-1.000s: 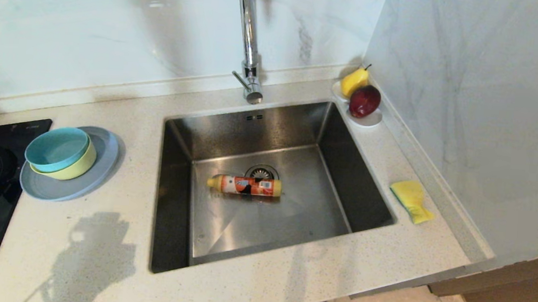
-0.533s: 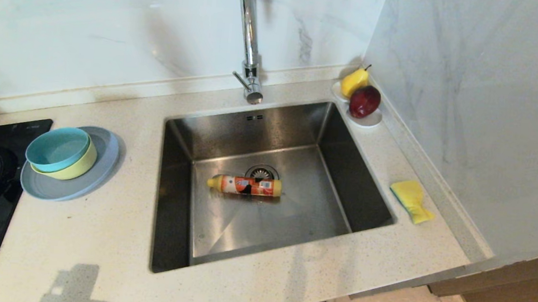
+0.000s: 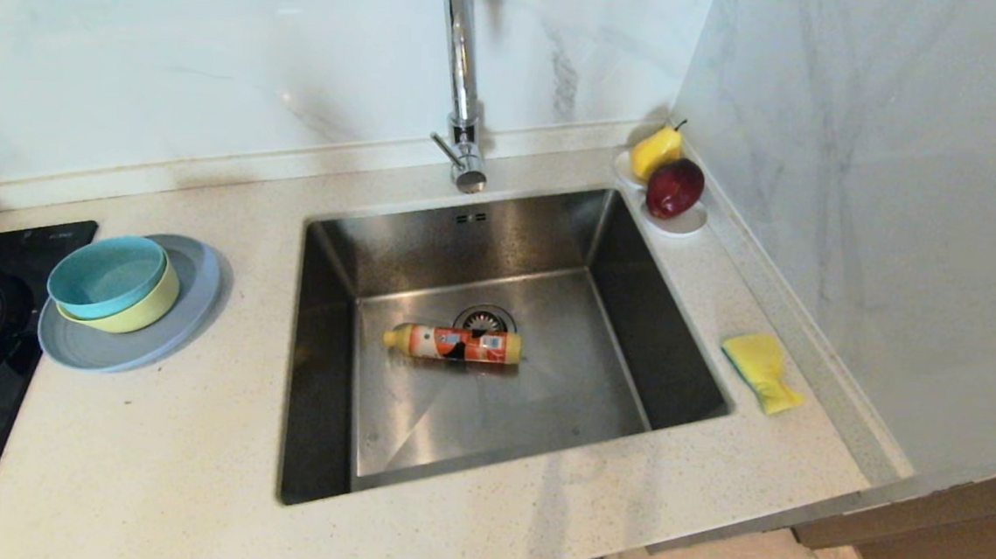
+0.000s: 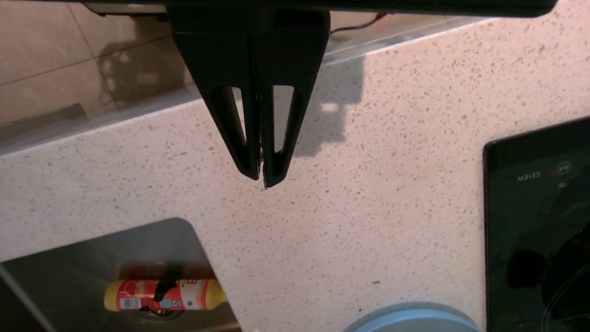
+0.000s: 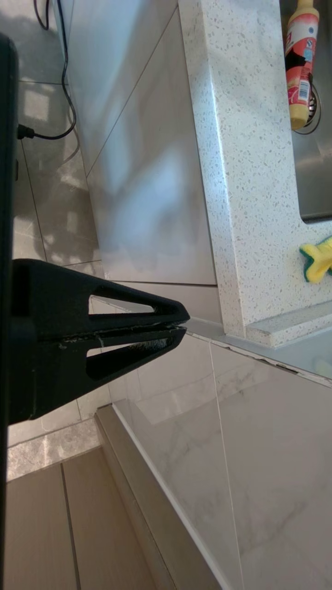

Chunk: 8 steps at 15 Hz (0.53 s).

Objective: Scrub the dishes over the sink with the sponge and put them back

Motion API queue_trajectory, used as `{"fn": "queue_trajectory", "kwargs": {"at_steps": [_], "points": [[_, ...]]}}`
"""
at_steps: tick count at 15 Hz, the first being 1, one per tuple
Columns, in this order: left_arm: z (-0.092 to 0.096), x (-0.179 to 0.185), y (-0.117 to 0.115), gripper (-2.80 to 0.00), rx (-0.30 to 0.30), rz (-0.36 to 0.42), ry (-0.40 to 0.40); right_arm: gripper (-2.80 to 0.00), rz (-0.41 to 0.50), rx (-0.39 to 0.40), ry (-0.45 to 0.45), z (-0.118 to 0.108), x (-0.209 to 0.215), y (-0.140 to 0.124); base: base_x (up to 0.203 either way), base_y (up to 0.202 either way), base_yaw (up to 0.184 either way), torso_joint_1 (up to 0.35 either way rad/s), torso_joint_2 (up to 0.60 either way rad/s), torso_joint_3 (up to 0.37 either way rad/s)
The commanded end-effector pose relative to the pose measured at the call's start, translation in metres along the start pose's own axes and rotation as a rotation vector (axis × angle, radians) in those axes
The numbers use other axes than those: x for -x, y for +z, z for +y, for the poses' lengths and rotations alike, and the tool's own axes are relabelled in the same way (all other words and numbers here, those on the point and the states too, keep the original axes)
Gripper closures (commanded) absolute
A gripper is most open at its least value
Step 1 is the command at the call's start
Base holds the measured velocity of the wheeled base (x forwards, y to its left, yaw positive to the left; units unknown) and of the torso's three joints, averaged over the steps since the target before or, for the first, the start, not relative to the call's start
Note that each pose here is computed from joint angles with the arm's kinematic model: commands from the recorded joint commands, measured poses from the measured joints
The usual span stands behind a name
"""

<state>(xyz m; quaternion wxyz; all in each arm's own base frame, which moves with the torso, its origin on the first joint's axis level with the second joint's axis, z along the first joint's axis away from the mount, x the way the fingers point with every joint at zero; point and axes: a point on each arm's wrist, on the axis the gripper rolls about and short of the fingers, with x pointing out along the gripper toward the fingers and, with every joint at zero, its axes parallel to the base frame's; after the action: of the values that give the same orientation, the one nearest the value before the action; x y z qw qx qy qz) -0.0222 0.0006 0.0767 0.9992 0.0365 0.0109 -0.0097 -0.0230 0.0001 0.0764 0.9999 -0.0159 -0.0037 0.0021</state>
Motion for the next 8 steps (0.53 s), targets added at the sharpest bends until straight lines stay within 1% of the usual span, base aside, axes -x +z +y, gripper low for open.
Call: {"fn": "queue_trajectory", "kwargs": {"at_steps": [1, 5, 6, 8], "points": [[-0.0001, 0.0008, -0.0024, 0.00, 0.014, -0.010, 0.002, 0.00, 0.000, 0.001, 0.000, 0.0000, -0.0001, 0.0002, 0.000, 0.000, 0.000, 0.000, 0.00, 0.000], [-0.0001, 0.0008, -0.0024, 0.00, 0.019, -0.010, 0.004, 0.00, 0.001, 0.001, 0.000, 0.0000, -0.0001, 0.0000, 0.000, 0.000, 0.000, 0.000, 0.00, 0.000], [-0.0001, 0.0008, -0.0020, 0.00, 0.021, -0.012, 0.004, 0.00, 0.001, 0.017, 0.005, 0.0001, -0.0001, 0.0000, 0.000, 0.000, 0.000, 0.000, 0.00, 0.000], [-0.0001, 0.0009, -0.0020, 0.00, 0.021, -0.012, 0.004, 0.00, 0.001, 0.000, 0.000, 0.0000, 0.0000, -0.0001, 0.000, 0.000, 0.000, 0.000, 0.00, 0.000]]}}
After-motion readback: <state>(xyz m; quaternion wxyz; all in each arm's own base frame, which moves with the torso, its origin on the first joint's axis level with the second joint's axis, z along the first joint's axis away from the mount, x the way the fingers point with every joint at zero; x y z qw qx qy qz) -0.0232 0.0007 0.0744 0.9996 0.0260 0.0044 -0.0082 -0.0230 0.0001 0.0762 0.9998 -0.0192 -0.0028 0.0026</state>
